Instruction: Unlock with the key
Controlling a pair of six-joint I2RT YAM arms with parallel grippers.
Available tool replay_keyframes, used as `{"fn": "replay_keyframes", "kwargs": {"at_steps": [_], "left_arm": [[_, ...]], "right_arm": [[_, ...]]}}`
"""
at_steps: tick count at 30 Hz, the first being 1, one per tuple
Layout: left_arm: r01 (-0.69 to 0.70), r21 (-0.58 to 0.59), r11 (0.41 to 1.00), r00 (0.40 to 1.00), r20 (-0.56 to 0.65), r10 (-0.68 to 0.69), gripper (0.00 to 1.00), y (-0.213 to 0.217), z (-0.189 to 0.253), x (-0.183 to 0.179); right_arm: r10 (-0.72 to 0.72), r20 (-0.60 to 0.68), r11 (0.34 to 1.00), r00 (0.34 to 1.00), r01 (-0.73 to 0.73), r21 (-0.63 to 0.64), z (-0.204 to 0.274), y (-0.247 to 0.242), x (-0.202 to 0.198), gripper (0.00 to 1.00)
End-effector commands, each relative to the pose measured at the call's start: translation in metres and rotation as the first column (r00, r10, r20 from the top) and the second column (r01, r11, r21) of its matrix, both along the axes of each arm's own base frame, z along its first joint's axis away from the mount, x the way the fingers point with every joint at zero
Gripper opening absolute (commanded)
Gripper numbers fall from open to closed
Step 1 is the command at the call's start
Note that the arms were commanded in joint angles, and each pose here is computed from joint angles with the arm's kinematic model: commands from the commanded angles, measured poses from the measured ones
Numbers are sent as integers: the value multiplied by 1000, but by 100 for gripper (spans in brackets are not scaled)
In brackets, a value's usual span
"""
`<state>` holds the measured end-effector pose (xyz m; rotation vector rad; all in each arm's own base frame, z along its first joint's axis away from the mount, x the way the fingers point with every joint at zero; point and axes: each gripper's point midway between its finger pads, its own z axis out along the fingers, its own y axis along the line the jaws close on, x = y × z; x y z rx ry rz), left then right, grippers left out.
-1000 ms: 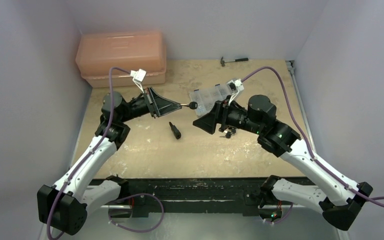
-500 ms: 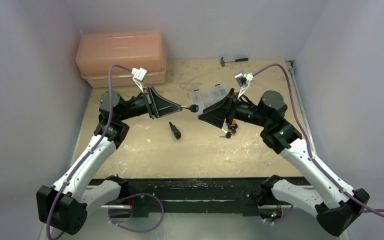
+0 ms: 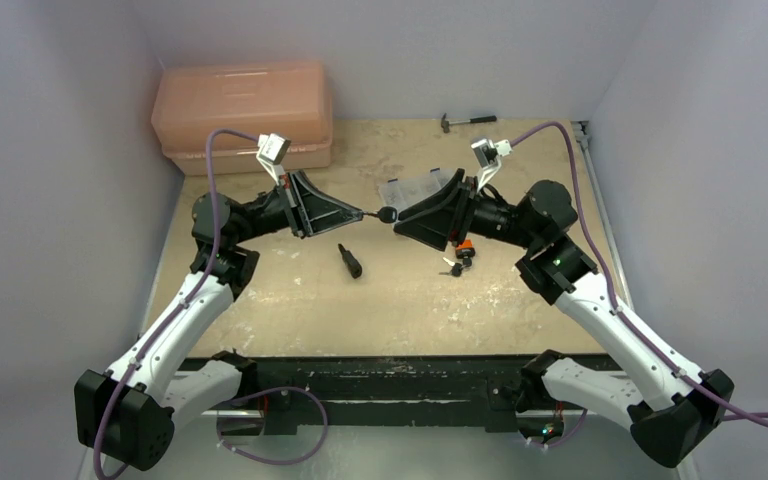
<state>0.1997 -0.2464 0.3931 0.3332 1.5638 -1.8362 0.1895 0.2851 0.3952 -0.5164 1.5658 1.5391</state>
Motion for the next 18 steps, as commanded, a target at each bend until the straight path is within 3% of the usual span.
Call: {"fn": "replay_keyframes", "kwargs": {"at_steps": [1,18], "left_arm": [[20,-29,999,999,52,-18,0,3,10,-9],[27,-34,999,999,44,-25,0,1,6,-8]], "right_arm": [[42,64,997,997,-46,59,22,1,-7,54],[96,75,993,993,-101,66,24,7,-9,45]]}}
